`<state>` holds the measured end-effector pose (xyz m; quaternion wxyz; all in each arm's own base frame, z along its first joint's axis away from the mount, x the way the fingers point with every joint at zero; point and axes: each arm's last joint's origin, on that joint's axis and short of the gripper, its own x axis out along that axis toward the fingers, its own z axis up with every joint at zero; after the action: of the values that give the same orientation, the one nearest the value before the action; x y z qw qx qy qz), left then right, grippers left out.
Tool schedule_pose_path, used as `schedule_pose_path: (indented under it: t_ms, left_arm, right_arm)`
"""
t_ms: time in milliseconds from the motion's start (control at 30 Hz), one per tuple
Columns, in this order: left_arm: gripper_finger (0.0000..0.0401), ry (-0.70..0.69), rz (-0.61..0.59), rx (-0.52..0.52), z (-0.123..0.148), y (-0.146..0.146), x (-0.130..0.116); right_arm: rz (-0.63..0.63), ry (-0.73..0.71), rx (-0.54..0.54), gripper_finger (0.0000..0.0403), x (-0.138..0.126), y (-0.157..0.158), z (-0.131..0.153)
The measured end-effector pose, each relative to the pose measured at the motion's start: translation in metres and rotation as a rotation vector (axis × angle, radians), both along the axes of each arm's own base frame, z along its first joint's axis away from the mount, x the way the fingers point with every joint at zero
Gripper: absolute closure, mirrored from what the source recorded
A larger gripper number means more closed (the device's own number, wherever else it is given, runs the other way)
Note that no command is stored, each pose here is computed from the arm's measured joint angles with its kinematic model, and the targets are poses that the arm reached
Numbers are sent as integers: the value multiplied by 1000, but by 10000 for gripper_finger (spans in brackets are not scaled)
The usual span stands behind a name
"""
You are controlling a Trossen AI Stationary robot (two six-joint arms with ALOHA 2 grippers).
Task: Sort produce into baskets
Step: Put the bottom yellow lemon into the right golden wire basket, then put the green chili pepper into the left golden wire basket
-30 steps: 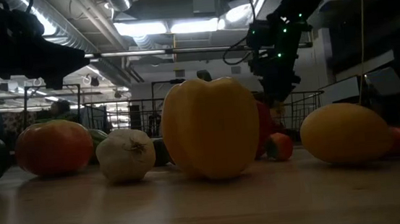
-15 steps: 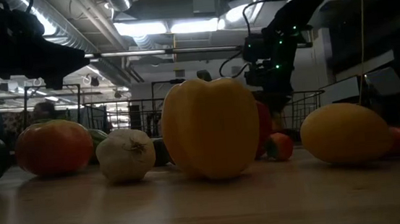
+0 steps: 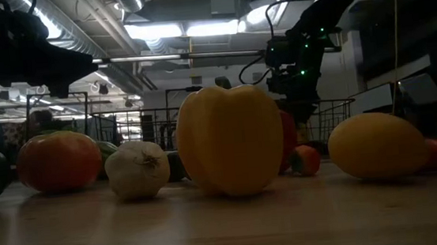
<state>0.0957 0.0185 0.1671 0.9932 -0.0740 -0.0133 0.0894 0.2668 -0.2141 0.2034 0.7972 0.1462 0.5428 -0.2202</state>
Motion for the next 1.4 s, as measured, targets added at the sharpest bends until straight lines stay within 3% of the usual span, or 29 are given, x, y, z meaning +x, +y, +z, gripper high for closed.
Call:
schedule_pose_path:
  t_ms: [367, 633, 900, 1400]
  left_arm:
    - [280, 0, 0, 0, 0, 0, 0]
    - [280, -8, 0, 2, 1, 0, 0]
    - [280, -114, 0, 25, 12, 0, -1]
    - [280, -124, -34, 50, 56, 0, 10]
  right_arm:
    - [-60, 50, -59, 74, -2, -2, 0]
    - [-57, 48, -51, 75, -2, -2, 0]
    - [-35, 71, -39, 77, -5, 1, 1]
    - [-1, -105, -231, 77, -32, 22, 77]
